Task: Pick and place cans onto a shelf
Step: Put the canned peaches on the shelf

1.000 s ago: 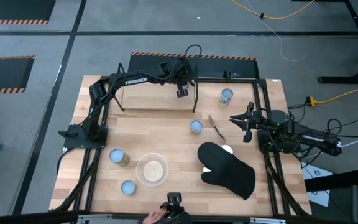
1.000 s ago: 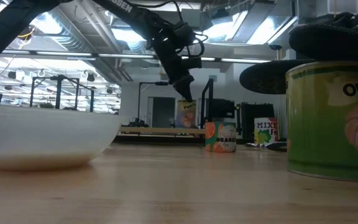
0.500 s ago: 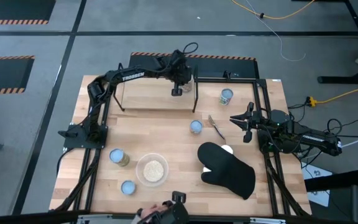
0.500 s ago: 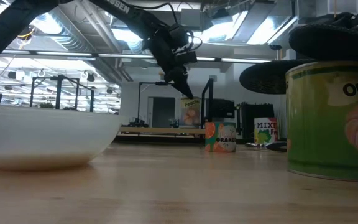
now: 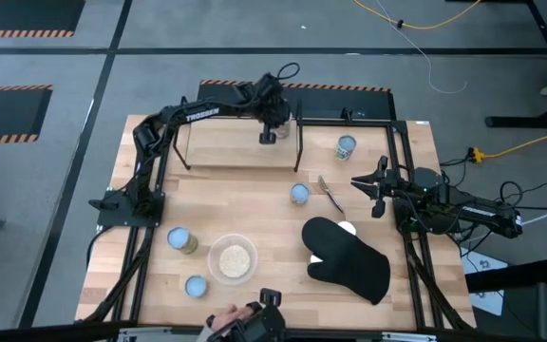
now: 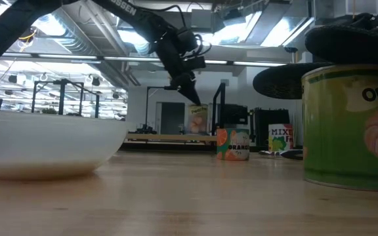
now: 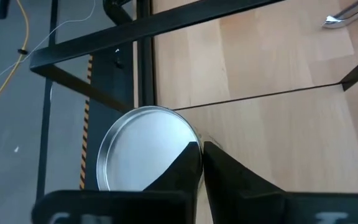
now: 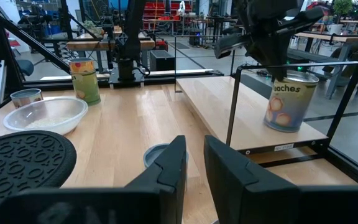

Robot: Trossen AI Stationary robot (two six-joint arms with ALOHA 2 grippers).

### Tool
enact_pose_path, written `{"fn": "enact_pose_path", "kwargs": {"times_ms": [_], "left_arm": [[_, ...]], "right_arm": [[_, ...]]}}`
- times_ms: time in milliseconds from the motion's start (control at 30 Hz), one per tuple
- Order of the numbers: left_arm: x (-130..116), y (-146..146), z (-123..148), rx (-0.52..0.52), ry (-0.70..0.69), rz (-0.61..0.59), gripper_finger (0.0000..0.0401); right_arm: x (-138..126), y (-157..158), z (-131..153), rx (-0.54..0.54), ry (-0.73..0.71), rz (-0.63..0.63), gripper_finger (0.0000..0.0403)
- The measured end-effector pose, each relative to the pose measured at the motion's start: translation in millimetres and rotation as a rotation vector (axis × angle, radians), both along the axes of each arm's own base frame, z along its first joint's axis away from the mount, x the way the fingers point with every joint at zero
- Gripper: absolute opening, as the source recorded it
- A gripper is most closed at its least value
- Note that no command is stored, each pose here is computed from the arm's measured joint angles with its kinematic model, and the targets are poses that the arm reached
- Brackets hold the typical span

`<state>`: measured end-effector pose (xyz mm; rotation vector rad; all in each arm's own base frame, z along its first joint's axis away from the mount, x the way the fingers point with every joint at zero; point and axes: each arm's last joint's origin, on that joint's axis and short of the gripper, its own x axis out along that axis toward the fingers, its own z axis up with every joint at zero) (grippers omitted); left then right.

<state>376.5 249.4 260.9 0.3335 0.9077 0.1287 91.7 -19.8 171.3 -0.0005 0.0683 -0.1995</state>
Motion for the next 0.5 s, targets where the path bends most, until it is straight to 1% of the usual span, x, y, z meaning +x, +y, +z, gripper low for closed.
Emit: {"fn": "enact_pose_path", "kwargs": {"times_ms": [233,500], "left_arm": [[1.1,-1.6,-0.1,0.015,0.01,0.008,0.0032],[1.9,-2.8,-0.1,0.017,0.009,0.006,0.0057]], "right_arm": [[0.0,0.0,0.0,0.0,0.0,0.0,0.0064],[0.0,0.0,0.0,0.0,0.0,0.0,0.0064]]}}
